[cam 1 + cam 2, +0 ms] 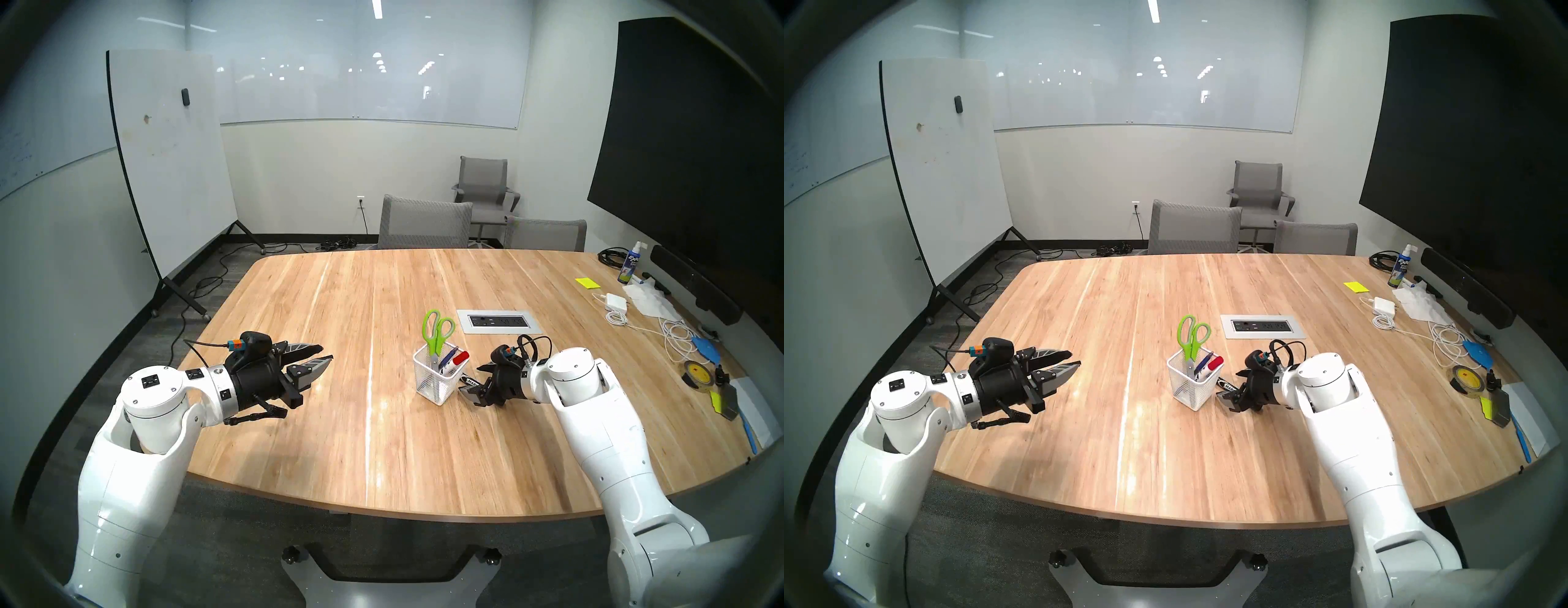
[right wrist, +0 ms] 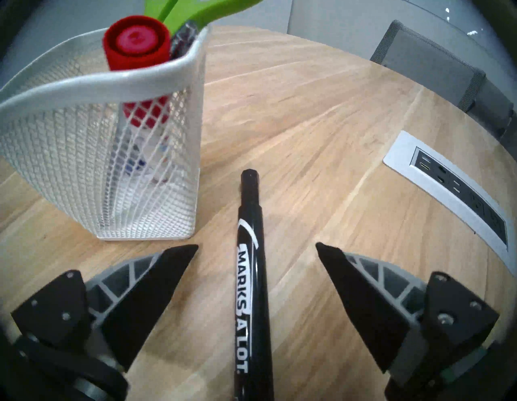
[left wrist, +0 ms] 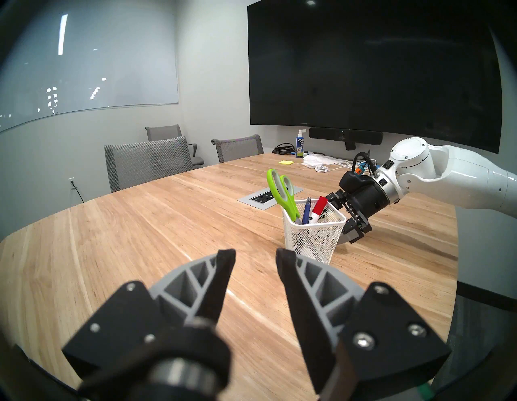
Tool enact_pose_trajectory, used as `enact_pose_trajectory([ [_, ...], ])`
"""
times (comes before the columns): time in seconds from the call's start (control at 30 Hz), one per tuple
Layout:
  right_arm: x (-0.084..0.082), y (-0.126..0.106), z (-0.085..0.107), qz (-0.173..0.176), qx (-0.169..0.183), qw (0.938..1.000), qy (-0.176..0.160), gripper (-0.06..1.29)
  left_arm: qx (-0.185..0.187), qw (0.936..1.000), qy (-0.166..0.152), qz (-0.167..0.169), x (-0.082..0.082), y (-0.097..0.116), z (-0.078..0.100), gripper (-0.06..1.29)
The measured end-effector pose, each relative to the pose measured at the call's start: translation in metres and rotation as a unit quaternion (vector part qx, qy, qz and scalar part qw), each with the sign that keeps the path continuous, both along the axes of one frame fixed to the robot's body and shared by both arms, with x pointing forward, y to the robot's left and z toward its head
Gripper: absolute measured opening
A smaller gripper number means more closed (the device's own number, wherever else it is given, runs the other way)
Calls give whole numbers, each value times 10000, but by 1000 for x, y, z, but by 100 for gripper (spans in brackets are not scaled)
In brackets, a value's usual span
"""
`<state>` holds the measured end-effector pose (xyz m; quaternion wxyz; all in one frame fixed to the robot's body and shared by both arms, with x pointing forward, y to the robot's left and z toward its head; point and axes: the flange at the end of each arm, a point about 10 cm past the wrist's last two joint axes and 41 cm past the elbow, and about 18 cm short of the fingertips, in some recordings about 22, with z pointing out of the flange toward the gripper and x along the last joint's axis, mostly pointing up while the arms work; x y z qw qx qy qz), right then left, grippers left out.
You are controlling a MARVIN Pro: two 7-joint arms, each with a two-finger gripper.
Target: Place the pen, the marker, and the scissors into the pen holder
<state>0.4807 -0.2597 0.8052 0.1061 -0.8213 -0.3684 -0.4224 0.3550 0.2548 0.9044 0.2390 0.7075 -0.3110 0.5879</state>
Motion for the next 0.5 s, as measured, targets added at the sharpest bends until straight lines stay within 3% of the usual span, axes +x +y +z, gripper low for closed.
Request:
enact_pose_trajectory([
  [0.5, 11, 10, 9, 23, 33, 9999, -162, 122, 0, 10000, 0, 0, 0, 0, 0, 55],
])
